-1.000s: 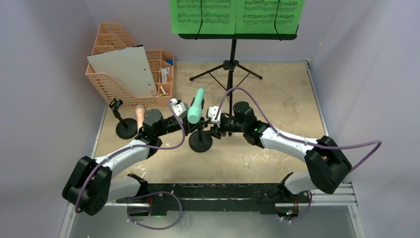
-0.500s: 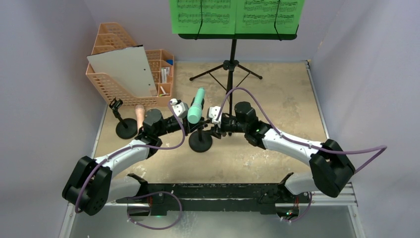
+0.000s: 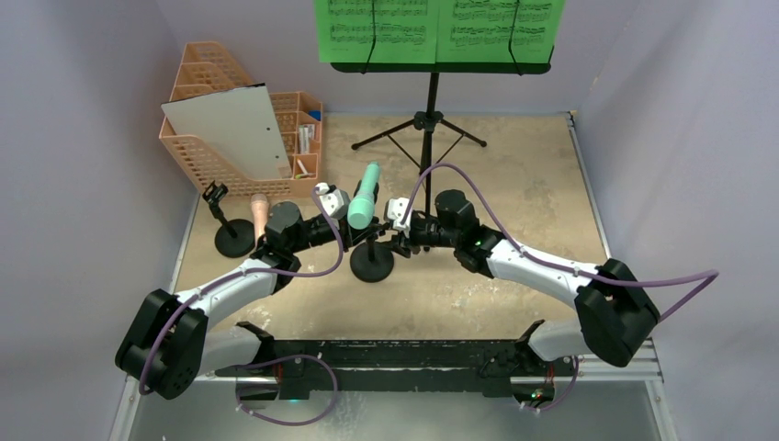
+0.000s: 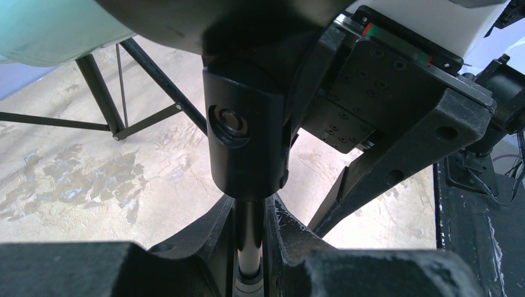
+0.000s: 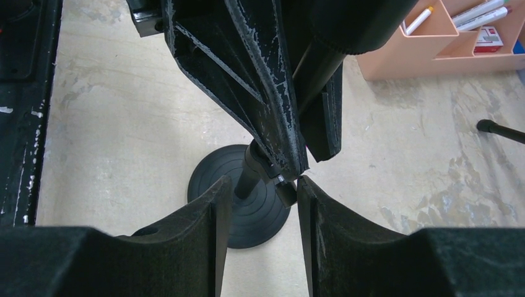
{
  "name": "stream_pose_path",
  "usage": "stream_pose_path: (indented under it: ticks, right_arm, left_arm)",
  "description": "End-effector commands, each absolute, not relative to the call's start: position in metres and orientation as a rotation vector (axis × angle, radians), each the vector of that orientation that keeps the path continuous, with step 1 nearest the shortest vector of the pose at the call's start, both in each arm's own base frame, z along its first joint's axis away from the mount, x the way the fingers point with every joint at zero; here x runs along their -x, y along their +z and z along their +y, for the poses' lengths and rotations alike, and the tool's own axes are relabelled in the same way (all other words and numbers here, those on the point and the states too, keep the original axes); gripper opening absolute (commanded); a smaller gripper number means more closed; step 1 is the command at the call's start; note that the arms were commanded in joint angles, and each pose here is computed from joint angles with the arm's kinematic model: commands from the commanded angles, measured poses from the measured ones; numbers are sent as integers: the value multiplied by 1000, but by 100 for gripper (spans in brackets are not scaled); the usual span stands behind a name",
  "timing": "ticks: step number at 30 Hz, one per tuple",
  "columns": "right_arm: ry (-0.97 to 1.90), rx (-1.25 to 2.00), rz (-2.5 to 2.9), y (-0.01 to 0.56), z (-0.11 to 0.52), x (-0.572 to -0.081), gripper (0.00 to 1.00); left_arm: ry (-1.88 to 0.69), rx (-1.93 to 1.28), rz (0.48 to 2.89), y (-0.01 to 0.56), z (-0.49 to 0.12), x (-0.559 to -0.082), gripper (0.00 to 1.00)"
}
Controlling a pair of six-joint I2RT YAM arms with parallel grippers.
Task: Pack up the instrument practice props
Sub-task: Unscrew the knob on the microphone stand.
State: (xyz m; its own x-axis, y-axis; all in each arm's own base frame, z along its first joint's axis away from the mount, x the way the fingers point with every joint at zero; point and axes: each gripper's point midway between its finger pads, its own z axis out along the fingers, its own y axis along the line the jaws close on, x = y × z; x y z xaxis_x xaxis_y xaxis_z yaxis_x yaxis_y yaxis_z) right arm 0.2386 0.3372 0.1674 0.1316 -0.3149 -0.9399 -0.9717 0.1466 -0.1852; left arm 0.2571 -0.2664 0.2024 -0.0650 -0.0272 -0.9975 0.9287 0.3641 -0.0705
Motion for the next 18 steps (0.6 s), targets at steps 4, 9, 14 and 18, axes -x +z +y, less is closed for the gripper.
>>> stream_pose_path:
  ticks: [4,9,14,18]
  right_arm:
    - [819,1359,1429,156,335,-232,43]
    - [848,1354,1454,147,333,-223,41]
    - [879,1352,1491,135,332,-214,39]
    - [898,1341,1513,128,332,-208,38]
  left_arm:
    - [-1011,-896,1352,219,-271,-255,0]
    - [-1010,-895,1351,220,-271,-256,0]
    - [-1008,-894,1353,219,-271,-256,0]
    - [-1008,-893,1355,219,-271,-256,0]
